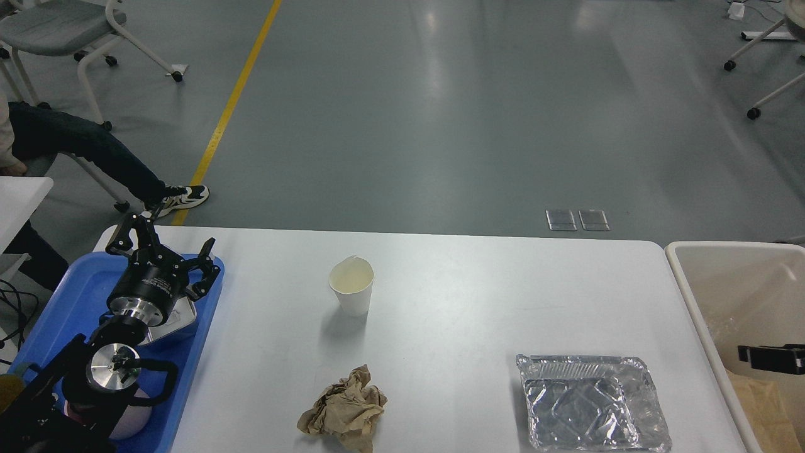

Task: Tidy desktop
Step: 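Reach the right gripper to the foil tray and grasp its edge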

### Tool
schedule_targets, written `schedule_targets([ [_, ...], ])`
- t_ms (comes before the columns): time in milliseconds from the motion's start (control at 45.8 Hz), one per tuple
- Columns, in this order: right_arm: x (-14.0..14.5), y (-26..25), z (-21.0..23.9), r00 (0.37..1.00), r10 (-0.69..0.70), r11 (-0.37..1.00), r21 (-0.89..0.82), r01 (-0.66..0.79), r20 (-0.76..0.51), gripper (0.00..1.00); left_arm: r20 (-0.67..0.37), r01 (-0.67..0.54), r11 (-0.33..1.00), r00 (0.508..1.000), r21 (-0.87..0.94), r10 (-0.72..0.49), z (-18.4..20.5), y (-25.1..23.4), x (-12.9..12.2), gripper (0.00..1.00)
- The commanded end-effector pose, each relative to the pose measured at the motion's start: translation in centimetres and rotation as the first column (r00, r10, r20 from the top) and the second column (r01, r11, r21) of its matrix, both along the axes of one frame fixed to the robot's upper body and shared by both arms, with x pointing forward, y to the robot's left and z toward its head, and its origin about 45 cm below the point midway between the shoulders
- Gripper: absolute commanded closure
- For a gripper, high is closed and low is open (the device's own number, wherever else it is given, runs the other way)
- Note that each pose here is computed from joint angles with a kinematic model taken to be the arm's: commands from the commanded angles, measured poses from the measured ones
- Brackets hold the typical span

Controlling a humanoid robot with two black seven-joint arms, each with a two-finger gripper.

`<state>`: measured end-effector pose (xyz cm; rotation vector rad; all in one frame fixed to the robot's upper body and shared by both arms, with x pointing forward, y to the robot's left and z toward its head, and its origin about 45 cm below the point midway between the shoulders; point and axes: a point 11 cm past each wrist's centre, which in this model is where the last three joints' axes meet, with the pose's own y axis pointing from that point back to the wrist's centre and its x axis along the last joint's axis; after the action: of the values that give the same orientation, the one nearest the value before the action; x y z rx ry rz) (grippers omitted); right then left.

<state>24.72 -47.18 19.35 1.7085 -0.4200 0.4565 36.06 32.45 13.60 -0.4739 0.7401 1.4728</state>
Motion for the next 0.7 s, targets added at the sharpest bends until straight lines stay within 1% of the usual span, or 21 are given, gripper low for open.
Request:
schedule_targets([
  [0, 0.2, 3.0, -2.7, 0.999, 0.053, 0.997, 0.053, -0.053, -0.011, 0.00, -0.002, 0.001, 1.000, 1.000, 0.003, -0.001, 0.0, 0.1, -0.1, 0.03],
  [153, 0.3, 5.0, -4.2, 0.995, 0.094, 0.993, 0.079, -0.092, -0.020, 0.00, -0.005, 0.018, 1.000, 1.000, 0.011, -0.018, -0.3, 0.0, -0.3, 0.03],
  [306, 0.0, 5.7, -4.8, 0.993, 0.103, 0.991, 0.096, -0.097, -0.052, 0.00, -0.033, 0.011, 1.000, 0.999, 0.013, -0.011, -1.1, 0.2, -0.4, 0.03],
  [677, -0.6, 6.2, -7.6, 0.992, 0.068, 0.990, 0.131, -0.054, -0.104, 0.00, -0.050, 0.011, 1.000, 0.999, 0.010, -0.010, -1.6, 0.1, -0.6, 0.03],
])
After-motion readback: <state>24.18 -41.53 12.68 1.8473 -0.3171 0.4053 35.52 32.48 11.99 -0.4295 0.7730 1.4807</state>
